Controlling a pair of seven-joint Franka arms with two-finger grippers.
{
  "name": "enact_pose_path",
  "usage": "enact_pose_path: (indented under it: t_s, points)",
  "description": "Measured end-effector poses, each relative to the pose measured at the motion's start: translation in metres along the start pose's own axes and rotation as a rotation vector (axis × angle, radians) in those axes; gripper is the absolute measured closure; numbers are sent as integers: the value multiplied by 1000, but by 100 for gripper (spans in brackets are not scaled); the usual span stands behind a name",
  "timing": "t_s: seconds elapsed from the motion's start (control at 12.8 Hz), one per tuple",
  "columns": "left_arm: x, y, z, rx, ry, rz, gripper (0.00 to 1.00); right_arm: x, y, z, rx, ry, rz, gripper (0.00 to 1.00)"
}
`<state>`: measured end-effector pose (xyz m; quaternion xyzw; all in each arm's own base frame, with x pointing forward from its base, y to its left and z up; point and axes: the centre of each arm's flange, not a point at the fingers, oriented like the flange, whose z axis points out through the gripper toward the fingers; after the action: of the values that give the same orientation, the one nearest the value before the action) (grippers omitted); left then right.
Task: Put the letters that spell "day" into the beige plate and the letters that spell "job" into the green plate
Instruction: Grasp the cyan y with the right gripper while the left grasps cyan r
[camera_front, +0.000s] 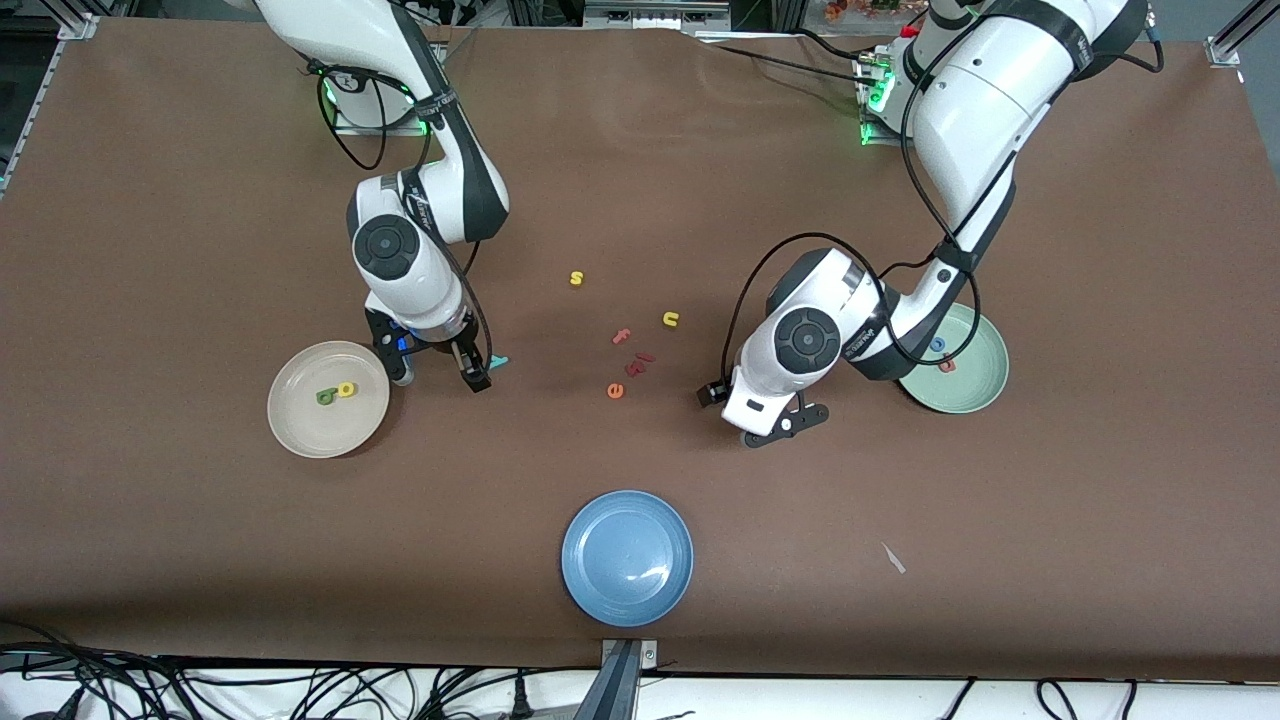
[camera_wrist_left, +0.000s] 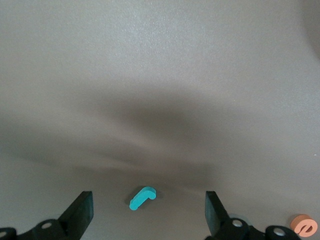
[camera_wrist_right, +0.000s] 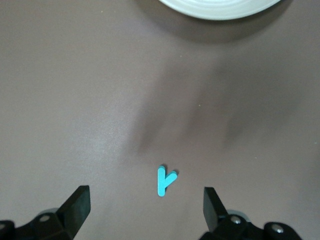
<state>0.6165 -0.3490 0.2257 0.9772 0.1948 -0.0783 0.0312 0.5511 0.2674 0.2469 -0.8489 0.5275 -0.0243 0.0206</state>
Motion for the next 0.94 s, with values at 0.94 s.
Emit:
enact_pose_path:
  t_s: [0.94]
  points:
    - [1,1,-3,-1,3,36,1,-23,15,52,8,-9,42,0]
